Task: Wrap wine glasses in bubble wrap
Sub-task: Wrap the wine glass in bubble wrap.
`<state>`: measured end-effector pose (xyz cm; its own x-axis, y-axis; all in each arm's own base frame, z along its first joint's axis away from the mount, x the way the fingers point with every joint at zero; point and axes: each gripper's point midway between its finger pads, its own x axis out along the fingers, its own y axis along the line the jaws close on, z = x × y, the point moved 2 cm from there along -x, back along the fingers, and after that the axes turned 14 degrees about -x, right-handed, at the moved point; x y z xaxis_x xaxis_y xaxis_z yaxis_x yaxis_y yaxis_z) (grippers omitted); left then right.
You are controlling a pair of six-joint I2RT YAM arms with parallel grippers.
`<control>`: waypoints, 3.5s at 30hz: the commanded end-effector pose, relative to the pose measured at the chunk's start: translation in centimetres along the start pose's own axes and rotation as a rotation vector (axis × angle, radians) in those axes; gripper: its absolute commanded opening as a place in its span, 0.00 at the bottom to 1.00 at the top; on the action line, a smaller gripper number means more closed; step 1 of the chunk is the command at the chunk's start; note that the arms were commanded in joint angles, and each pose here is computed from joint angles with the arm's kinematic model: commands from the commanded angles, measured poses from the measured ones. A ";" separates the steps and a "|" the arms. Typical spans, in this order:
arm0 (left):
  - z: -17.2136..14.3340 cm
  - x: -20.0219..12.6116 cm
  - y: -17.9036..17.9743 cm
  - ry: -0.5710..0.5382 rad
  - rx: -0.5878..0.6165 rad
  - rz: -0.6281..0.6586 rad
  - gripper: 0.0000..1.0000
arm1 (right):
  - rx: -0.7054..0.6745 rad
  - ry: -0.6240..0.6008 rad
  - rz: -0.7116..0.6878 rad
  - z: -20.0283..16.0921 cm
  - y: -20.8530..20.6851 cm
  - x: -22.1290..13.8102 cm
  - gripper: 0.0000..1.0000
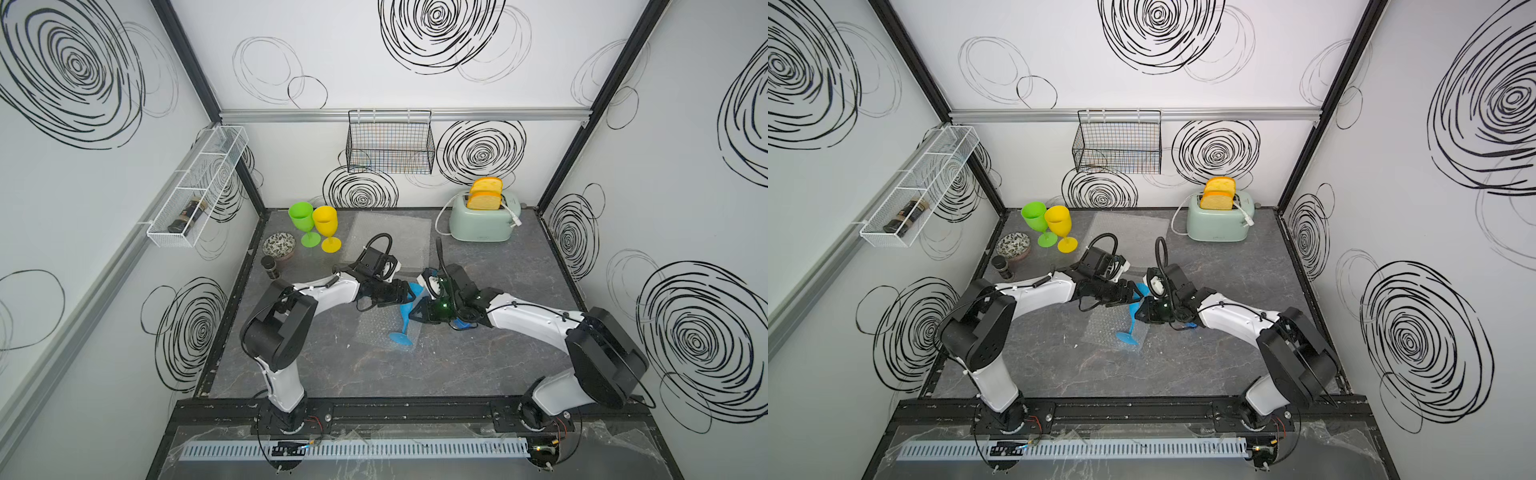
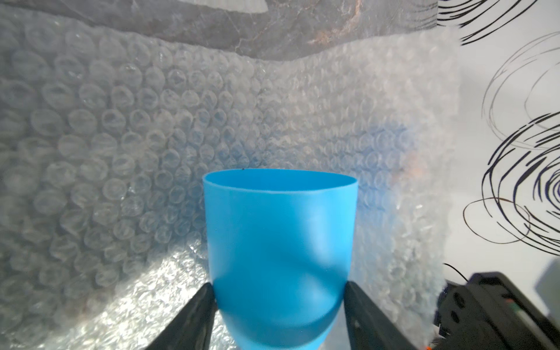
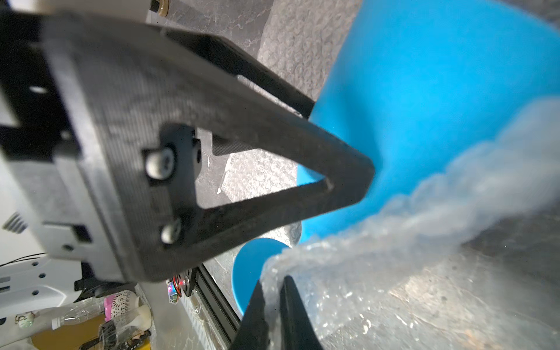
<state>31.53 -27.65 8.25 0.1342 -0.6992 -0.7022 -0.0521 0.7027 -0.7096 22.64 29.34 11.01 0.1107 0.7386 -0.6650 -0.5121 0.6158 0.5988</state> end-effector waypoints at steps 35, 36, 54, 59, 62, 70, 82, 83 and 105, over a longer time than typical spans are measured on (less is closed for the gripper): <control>-0.3 -1.7 -0.5 -0.025 0.103 0.008 0.72 | -0.060 0.034 0.037 0.7 1.4 1.2 0.01; -0.3 -1.6 -0.4 -0.026 0.101 0.013 0.69 | -0.063 0.028 0.042 0.8 1.5 1.1 0.01; -0.6 -0.5 1.6 -0.018 0.108 0.090 0.49 | -0.052 0.002 0.027 1.3 1.6 -2.2 0.32; -0.8 -0.5 1.3 -0.014 0.115 0.076 0.47 | 0.042 -0.087 -0.029 2.2 -1.4 -5.4 0.52; -1.0 -0.4 1.2 -0.008 0.115 0.070 0.46 | 0.090 -0.130 -0.060 3.0 -3.5 -6.0 0.59; -1.6 -0.4 1.2 0.008 0.117 0.060 0.46 | 0.196 -0.124 -0.078 4.7 -6.9 -3.7 0.78; -2.0 -0.3 1.3 0.017 0.099 0.050 0.43 | 0.263 -0.114 -0.017 5.5 -8.0 -1.2 0.93; -2.0 -0.4 1.3 0.017 0.102 0.050 0.43 | 0.269 -0.113 -0.019 5.5 -8.1 -1.1 0.94; -6.9 -4.3 1.4 0.040 0.119 -0.022 0.48 | 0.256 -0.051 -0.091 4.6 -9.0 0.8 0.85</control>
<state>25.36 -24.80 10.22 0.1196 -0.7110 -0.6930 0.0647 0.7021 -0.7092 31.37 25.94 7.68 0.1890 0.7226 -0.6649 -0.2691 0.6893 0.6726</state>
